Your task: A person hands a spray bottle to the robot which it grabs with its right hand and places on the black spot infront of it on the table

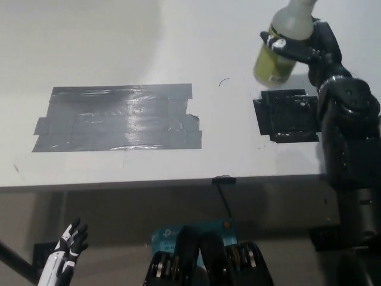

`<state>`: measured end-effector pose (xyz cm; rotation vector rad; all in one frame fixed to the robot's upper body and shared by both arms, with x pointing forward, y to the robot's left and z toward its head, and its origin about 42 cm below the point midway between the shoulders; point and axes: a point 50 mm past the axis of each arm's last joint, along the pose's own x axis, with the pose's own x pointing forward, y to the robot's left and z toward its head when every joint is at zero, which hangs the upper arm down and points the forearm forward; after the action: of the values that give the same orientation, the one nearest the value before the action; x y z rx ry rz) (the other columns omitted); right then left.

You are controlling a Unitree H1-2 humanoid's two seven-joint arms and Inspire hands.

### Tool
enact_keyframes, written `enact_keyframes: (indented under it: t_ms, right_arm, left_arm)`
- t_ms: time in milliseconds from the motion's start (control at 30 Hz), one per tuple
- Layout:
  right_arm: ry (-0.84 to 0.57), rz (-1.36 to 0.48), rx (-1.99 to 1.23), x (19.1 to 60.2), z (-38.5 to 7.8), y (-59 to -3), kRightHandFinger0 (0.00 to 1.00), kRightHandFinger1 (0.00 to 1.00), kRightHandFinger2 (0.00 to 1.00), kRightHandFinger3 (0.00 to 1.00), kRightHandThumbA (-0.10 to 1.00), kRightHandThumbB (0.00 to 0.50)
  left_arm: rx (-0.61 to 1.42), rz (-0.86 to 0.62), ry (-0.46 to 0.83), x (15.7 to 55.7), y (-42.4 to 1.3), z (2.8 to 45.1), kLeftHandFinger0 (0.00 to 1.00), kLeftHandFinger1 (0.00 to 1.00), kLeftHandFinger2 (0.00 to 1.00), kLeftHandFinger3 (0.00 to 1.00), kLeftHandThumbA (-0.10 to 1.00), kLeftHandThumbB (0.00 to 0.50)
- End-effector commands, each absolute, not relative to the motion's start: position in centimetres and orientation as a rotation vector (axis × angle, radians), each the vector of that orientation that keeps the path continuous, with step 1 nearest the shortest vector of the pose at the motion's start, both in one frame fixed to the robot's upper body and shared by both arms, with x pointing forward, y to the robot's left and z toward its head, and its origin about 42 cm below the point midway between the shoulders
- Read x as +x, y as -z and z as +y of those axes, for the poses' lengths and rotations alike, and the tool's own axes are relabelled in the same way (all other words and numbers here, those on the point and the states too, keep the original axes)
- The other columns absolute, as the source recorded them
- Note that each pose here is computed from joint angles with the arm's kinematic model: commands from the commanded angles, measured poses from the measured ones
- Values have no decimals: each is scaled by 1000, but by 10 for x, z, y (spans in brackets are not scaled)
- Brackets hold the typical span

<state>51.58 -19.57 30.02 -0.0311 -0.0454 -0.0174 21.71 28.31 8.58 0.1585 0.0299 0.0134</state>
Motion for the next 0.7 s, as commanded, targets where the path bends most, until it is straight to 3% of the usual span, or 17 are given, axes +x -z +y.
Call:
enact_keyframes:
  t_ms: [0,100,200,333,367,467,500,567,667]
  right_arm:
    - [119,-378,-139,514,-200,-333,18,169,338,294,672,347]
    - [132,-384,-157,514,-201,-322,0,114,296,268,658,340]
    - [144,-370,-176,514,-201,-301,11,143,321,267,704,356]
    - [157,-323,-211,514,-201,-271,10,114,262,95,689,335]
    - [168,-309,-223,514,-200,-265,14,110,254,242,685,334]
    - [187,-279,-240,513,-197,-246,10,84,203,230,646,317]
    - [185,-279,-242,513,-196,-240,24,141,261,31,627,290]
    - [187,-290,-240,514,-195,-236,63,226,356,28,634,280]
    - [203,-327,-251,514,-194,-239,103,328,469,83,685,312]
  left_arm:
    - [183,0,-8,213,-93,287,1000,1000,1000,1000,920,14]
    - [184,-6,-9,216,-94,287,1000,1000,1000,1000,928,17]
    - [180,-3,-13,216,-93,287,1000,1000,1000,1000,932,5]
    - [170,1,-8,214,-93,286,1000,1000,1000,1000,934,8]
    - [168,3,-8,214,-93,286,1000,1000,1000,1000,935,7]
    - [173,2,-8,212,-90,284,1000,1000,1000,1000,942,0]
    - [173,3,-9,212,-90,283,1000,1000,1000,1000,942,0]
    - [171,3,-11,211,-90,283,1000,1000,1000,1000,950,0]
    - [173,0,-11,211,-90,283,1000,1000,1000,1000,969,0]
